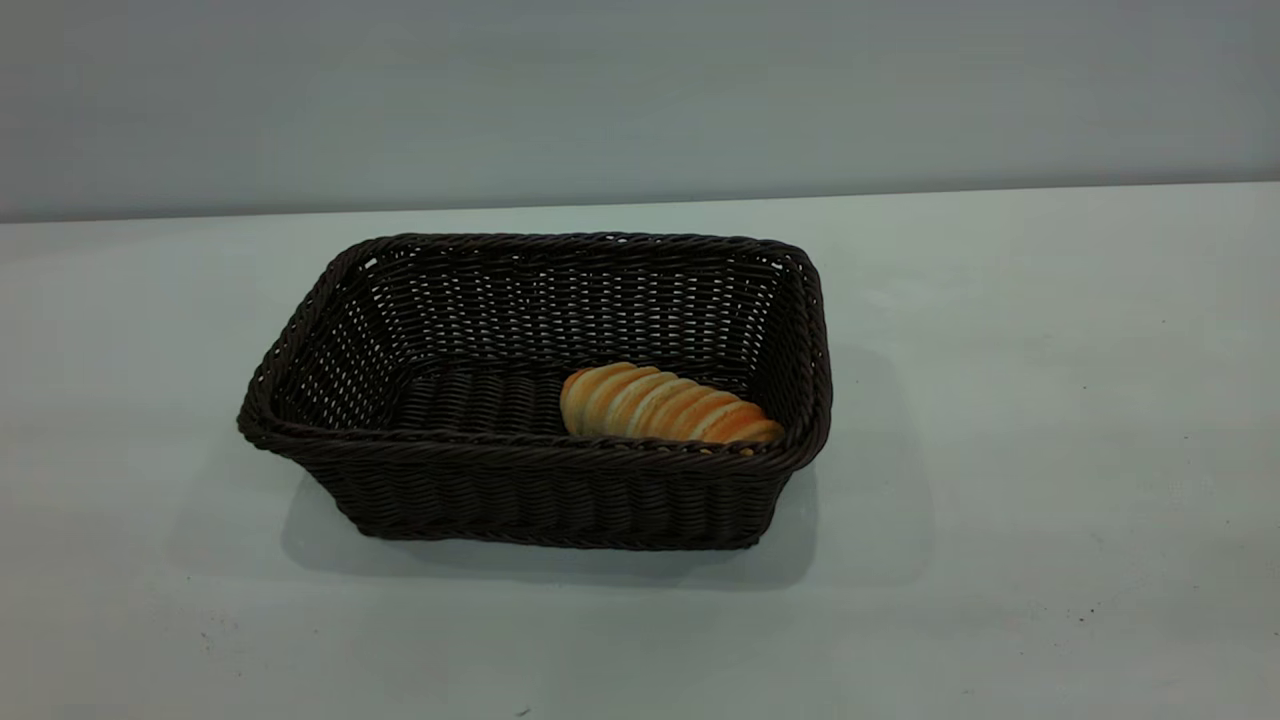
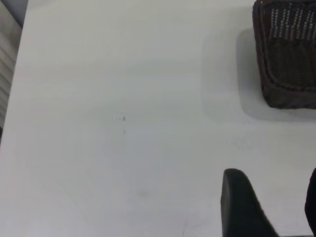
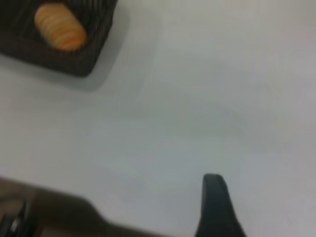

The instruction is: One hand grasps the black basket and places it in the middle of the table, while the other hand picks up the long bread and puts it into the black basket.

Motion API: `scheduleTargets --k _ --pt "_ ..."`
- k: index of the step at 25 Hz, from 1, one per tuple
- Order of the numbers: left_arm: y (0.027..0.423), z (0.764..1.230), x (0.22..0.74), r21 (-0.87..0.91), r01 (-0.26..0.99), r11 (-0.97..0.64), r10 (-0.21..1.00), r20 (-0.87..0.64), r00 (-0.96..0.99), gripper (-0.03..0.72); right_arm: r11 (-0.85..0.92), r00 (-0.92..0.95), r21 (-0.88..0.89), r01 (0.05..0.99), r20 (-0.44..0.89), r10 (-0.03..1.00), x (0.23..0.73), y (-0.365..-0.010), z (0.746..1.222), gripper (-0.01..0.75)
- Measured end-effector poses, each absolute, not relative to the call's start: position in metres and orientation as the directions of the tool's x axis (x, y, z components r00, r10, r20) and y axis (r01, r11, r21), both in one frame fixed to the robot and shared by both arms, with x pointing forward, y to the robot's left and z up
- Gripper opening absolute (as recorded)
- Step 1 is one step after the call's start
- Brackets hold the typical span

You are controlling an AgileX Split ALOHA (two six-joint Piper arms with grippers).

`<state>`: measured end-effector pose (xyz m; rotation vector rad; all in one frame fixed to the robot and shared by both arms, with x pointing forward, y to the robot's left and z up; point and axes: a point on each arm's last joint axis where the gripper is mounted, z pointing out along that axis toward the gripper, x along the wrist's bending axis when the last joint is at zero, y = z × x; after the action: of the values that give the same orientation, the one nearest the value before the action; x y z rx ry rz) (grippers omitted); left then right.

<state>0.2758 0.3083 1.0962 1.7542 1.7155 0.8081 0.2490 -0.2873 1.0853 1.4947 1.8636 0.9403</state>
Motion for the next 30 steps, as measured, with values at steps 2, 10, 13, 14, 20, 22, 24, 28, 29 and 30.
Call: scheduleTargets --k 2,10,13,14,20,22,24,28,29,30 --pt "0.308 1.085 0.275 0.738 0.674 -0.036 0.999 0.043 0.006 0.395 0.132 -0.204 0.826 0.548 -0.022 0.979 0.244 -0.289 1.074 0.471" --pt "0.306 1.055 0.277 0.691 0.722 -0.037 0.999 0.033 0.019 0.395 0.111 -0.136 0.809 0.577 -0.039 0.99 0.243 -0.296 1.049 0.471" --pt "0.305 1.047 0.277 0.669 0.743 -0.035 0.999 0.027 0.023 0.395 0.112 -0.136 0.798 0.592 -0.038 0.99 0.245 -0.296 1.043 0.471" --pt "0.305 1.046 0.277 0.659 0.751 -0.032 0.999 0.021 0.024 0.395 0.112 -0.136 0.795 0.597 -0.038 0.99 0.246 -0.295 1.042 0.472" --pt "0.305 1.038 0.27 0.582 0.813 -0.029 1.0 0.021 0.02 0.395 0.102 -0.13 0.796 0.596 -0.03 0.991 0.246 -0.295 1.041 0.472" --pt "0.304 1.034 0.269 0.558 0.829 -0.026 1.0 0.014 0.022 0.395 0.101 -0.129 0.797 0.595 -0.029 0.991 0.246 -0.295 1.041 0.472" --pt "0.303 1.033 0.269 0.555 0.832 -0.021 1.0 -0.001 0.026 0.395 0.1 -0.128 0.797 0.595 -0.028 0.991 0.246 -0.295 1.041 0.472" --pt "0.302 1.033 0.269 0.554 0.833 -0.017 0.999 -0.014 0.03 0.395 0.098 -0.127 0.797 0.597 -0.026 0.992 0.246 -0.295 1.041 0.472" --pt "0.302 1.033 0.269 0.554 0.833 -0.018 0.999 -0.013 0.03 0.395 0.098 -0.127 0.797 0.597 -0.026 0.992 0.246 -0.295 1.041 0.472" --pt "0.302 1.033 0.269 0.554 0.833 -0.019 0.999 -0.013 0.031 0.395 0.098 -0.127 0.797 0.597 -0.026 0.992 0.246 -0.295 1.041 0.472"
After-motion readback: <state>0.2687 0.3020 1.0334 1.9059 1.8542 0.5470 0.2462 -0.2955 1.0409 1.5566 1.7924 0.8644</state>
